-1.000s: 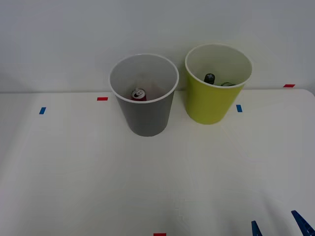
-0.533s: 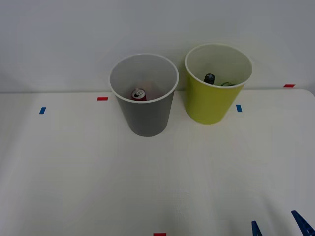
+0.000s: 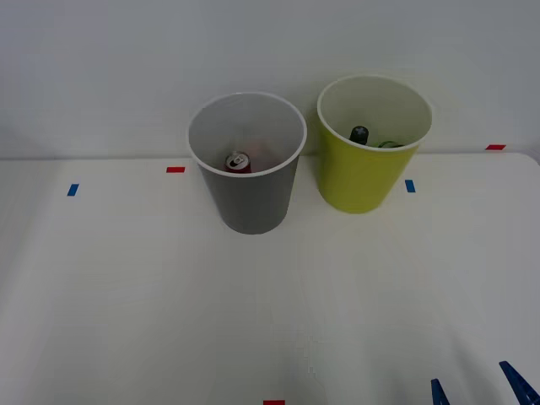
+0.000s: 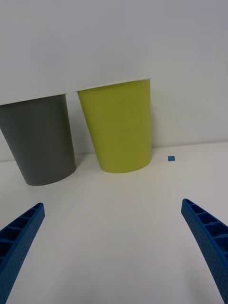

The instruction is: Put cans in the gray bin, plastic bottles in the light green bin

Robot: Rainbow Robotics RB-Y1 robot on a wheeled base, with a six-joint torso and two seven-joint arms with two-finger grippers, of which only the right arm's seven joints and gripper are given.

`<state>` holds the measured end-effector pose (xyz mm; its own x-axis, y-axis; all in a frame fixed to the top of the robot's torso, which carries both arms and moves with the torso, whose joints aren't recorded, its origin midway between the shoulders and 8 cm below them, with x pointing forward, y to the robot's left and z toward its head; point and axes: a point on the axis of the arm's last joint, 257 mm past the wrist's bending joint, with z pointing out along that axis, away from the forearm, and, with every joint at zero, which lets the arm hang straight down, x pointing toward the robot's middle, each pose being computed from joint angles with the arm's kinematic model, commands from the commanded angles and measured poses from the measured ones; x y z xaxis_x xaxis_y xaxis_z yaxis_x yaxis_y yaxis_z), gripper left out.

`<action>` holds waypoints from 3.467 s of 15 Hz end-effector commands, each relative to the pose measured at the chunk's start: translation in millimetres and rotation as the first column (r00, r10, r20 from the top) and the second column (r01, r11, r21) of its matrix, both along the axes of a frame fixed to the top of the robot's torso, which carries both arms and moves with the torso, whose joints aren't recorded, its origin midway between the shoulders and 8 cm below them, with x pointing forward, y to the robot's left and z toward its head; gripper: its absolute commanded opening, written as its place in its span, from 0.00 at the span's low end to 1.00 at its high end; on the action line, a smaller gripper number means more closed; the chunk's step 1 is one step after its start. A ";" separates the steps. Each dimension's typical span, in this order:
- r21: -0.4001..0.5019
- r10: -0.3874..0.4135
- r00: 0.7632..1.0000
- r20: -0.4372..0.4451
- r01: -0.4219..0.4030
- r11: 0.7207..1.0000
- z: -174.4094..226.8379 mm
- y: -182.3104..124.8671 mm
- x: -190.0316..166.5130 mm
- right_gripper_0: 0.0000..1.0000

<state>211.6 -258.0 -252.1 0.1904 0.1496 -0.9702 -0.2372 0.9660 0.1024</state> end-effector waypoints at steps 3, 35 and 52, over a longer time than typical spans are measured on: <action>0.000 0.000 1.000 0.000 0.000 1.000 0.0 0.0 0.0 1.00; 0.000 0.000 1.000 0.000 0.000 1.000 0.0 0.0 0.0 1.00; 0.000 0.000 1.000 0.000 0.000 1.000 0.0 0.0 0.0 1.00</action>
